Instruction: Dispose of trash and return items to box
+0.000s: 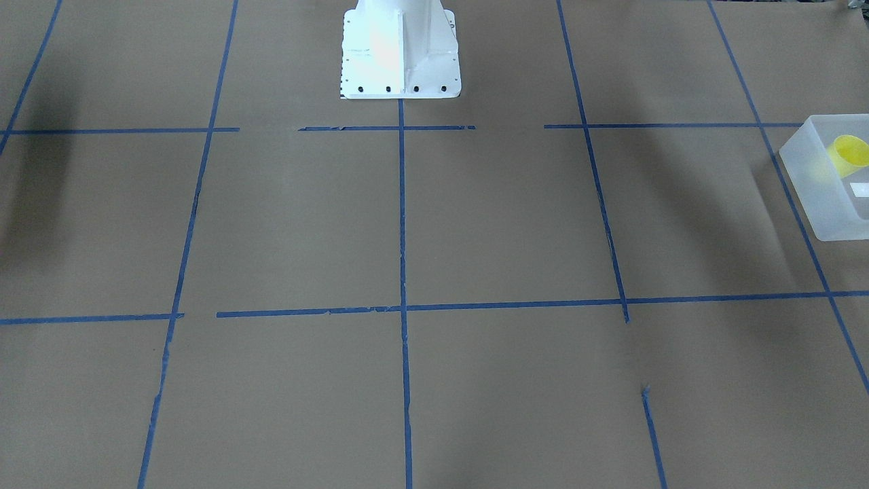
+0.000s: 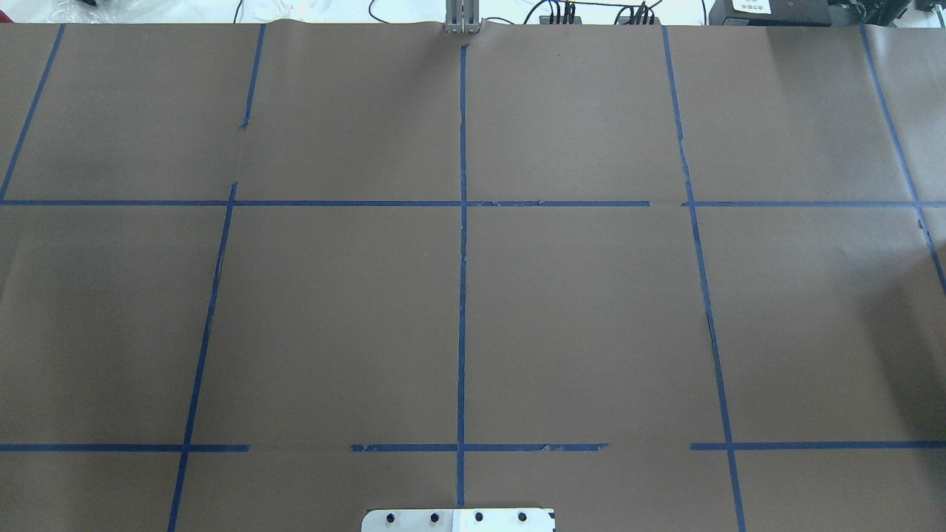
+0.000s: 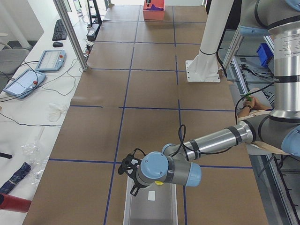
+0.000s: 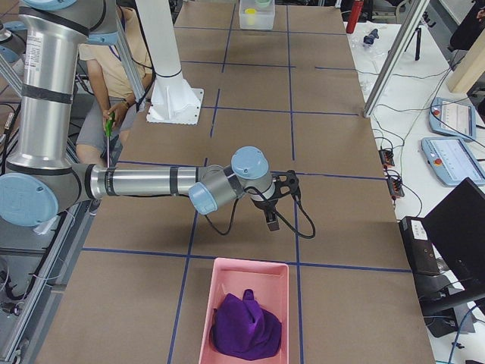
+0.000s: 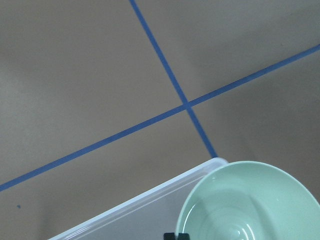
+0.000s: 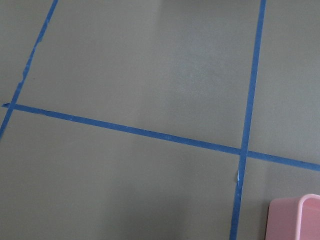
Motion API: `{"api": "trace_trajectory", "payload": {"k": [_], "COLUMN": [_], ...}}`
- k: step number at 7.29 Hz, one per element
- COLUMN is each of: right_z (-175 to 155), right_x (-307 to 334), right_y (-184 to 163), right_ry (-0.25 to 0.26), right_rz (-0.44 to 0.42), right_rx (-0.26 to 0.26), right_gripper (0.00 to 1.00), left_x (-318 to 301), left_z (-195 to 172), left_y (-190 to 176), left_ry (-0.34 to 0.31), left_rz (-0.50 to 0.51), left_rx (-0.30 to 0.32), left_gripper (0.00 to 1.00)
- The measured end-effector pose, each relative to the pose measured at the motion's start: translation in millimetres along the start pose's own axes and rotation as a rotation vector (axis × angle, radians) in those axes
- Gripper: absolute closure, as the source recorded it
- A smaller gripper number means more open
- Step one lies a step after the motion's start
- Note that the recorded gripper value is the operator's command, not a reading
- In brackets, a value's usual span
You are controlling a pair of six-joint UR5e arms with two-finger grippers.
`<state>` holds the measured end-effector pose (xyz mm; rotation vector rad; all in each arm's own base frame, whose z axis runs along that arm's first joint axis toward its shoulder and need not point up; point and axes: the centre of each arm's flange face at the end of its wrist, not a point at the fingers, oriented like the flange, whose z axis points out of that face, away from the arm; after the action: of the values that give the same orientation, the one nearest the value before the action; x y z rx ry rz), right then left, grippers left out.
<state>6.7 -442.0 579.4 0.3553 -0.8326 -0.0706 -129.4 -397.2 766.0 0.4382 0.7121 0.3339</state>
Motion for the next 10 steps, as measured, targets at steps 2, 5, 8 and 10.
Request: {"api": "trace_trajectory", "payload": {"k": [2, 5, 8, 10], "right_z": [1, 1, -1, -7], "right_x": [1, 0, -3, -13], "right_y": [0, 0, -3, -14], "right_ry": [-0.004, -0.005, -0.008, -0.026], "right_rz": [-0.005, -0.009, 0.02, 0.061], "right_rx": [0.005, 0.007, 0.011, 0.025], "right_gripper": [0.0, 0.0, 0.03, 0.0], "left_x": [-14, -16, 9, 52], "left_z": [21, 26, -7, -45], "left_y": [39, 59, -6, -104], "left_ry": [-0.058, -0.117, -0.132, -0.09], "left_rz": [-0.029, -0.054, -0.063, -0.155], "left_rx": [0.009, 0.047, 0.115, 0.056], "left_gripper": [1.0, 0.0, 0.0, 0.0]}}
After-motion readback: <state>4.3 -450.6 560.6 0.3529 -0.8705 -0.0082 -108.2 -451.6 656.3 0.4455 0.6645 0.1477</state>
